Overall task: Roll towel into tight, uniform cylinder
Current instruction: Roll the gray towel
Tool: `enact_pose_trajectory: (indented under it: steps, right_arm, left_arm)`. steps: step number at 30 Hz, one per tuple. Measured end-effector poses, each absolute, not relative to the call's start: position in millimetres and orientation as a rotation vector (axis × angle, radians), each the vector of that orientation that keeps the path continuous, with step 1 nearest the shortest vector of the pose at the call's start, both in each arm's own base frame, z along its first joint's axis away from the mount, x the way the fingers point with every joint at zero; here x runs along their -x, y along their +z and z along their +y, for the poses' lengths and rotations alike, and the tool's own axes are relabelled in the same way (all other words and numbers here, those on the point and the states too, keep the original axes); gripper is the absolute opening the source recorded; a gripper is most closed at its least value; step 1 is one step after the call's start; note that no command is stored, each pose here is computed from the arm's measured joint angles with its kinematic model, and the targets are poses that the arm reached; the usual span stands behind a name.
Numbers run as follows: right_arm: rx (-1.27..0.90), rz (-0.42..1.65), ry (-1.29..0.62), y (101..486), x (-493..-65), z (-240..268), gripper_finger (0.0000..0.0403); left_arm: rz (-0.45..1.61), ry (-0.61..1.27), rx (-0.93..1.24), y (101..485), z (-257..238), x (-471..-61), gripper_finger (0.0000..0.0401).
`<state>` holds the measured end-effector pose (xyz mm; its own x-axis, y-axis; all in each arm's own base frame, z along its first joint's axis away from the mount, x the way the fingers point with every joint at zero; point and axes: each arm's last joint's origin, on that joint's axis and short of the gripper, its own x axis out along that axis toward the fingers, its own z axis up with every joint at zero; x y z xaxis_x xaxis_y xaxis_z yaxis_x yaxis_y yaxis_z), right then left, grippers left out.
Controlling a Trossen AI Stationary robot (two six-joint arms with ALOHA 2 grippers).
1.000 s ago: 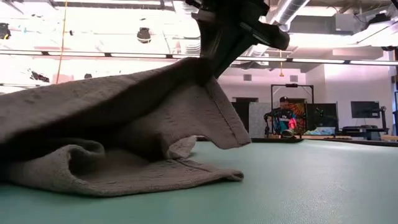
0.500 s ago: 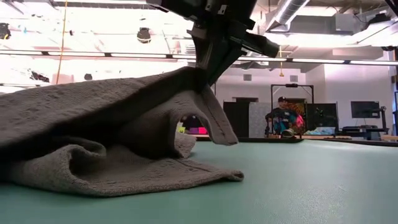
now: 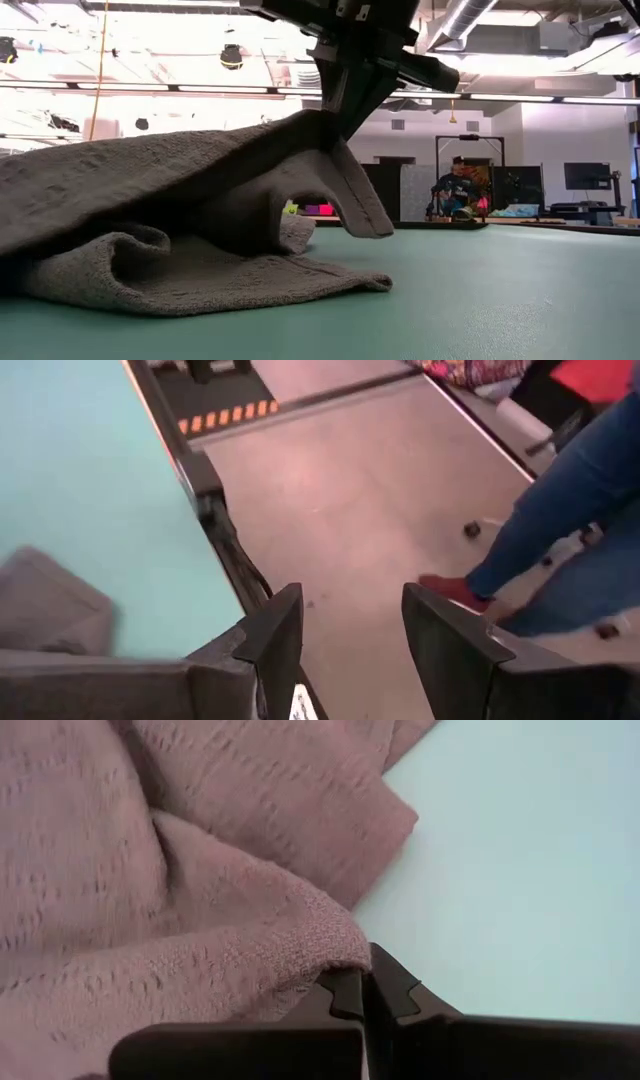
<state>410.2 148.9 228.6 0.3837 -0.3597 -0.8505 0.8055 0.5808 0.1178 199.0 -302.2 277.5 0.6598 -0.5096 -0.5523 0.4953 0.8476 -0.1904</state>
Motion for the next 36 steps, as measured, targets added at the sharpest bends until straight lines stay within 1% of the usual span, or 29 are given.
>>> enact_pose_trajectory:
  steps: [2,5,8,10,14,20,22,26,30,36]
  right_arm:
    - [-0.593,0.885,-0.802,229,-411,149,0.0007]
    - [-0.598,0.876,-0.803,229,-411,148,0.0007]
    - [-0.542,0.874,-0.794,229,-412,146,0.0007]
    - [-0.545,0.876,-0.794,229,-413,144,0.0007]
    - [-0.515,0.871,-0.764,230,-417,139,0.0008]
    - [-0.499,0.910,-0.721,230,-421,134,0.0008]
    - [-0.498,0.914,-0.712,230,-422,132,0.0008]
    - [-0.482,0.919,-0.712,230,-424,126,0.0008]
    - [-0.472,0.919,-0.710,230,-426,120,0.0008]
    - [-0.459,0.910,-0.697,231,-430,112,0.0008]
  left_arm:
    - [0.622,-0.546,0.020,280,-302,-200,0.0162]
    - [0.610,-0.432,0.007,280,-298,-201,0.0162]
    - [0.621,-0.317,0.053,278,-294,-201,0.0162]
    - [0.621,-0.241,0.102,273,-294,-203,0.0162]
    - [0.616,-0.239,0.163,257,-308,-207,0.0162]
    - [0.673,-0.263,0.168,216,-334,-209,0.0162]
    - [0.683,-0.241,0.210,208,-338,-209,0.0162]
    - [0.645,-0.183,0.249,208,-340,-204,0.0162]
    - [0.597,-0.131,0.206,207,-342,-196,0.0162]
    - [0.687,-0.107,0.200,200,-337,-192,0.0162]
